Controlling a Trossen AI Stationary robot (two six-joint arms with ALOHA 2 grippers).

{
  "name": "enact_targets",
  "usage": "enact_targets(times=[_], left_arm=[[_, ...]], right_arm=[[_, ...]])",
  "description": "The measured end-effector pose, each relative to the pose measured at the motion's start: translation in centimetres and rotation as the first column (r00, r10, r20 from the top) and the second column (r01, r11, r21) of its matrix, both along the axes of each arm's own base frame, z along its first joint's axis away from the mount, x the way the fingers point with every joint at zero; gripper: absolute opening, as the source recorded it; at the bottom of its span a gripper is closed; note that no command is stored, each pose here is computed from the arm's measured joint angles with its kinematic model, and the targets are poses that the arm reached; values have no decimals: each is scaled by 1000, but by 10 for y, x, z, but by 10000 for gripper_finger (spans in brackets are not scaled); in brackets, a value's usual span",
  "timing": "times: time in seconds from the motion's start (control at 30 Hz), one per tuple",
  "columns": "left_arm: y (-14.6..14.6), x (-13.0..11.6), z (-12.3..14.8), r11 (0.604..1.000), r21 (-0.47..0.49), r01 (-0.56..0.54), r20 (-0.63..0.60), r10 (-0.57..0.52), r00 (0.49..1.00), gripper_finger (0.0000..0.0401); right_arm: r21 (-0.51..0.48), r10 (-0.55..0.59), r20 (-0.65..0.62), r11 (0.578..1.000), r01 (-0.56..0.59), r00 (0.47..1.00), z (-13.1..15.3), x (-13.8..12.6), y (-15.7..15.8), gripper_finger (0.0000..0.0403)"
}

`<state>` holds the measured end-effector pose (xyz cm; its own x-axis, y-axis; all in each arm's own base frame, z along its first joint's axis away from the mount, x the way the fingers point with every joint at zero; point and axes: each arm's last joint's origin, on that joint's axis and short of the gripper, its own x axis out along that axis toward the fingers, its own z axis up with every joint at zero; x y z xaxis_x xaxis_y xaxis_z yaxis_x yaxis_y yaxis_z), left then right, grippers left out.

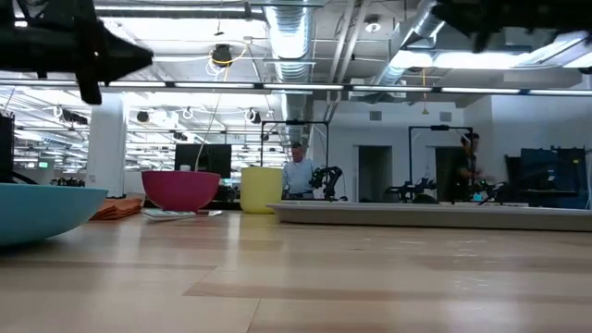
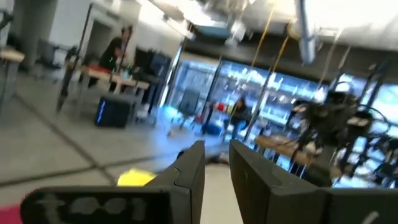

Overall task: Set up tray
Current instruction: Put the yellow mug on the top right of the gray tray

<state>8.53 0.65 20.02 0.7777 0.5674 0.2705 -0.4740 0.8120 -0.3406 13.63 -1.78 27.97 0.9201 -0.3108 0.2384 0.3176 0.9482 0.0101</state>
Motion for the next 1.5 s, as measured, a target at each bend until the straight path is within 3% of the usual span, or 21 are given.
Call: enact_targets(times=[0.1, 0.2, 0.47, 0.7, 0.83, 1.13, 1.23, 1.5], left_arm=[[-1, -3, 10, 998, 61, 22, 33, -24, 999, 61], [0, -9, 29, 995, 96, 16, 55, -21, 998, 61], [4, -26, 72, 990, 141, -23, -117, 40, 992, 71], [4, -25, 83, 985, 167, -40, -235, 80, 969, 92], [3, -18, 77, 985, 171, -32, -289, 81, 954, 96], [3, -16, 70, 992, 116, -40, -321, 75, 944, 96], [3, -16, 70, 992, 117, -39, -328, 75, 942, 96], [3, -16, 68, 993, 116, -37, -343, 75, 936, 96]], right_arm=[[-31, -52, -173, 998, 47, 984, 17, 33, -10, 128], [-2, -84, -299, 996, 88, 951, 26, 66, -23, 129], [-118, -159, -480, 986, 117, 863, 27, 160, -60, 148], [-46, 7, -628, 998, -46, 778, 4, 232, -91, 173], [-55, 7, -696, 997, -62, 718, -16, 266, -106, 176], [6, 43, -843, 997, -72, 535, -52, 311, -127, 160], [16, 48, -857, 998, -65, 513, -60, 318, -132, 155], [28, 44, -856, 999, -39, 515, -68, 324, -142, 158]])
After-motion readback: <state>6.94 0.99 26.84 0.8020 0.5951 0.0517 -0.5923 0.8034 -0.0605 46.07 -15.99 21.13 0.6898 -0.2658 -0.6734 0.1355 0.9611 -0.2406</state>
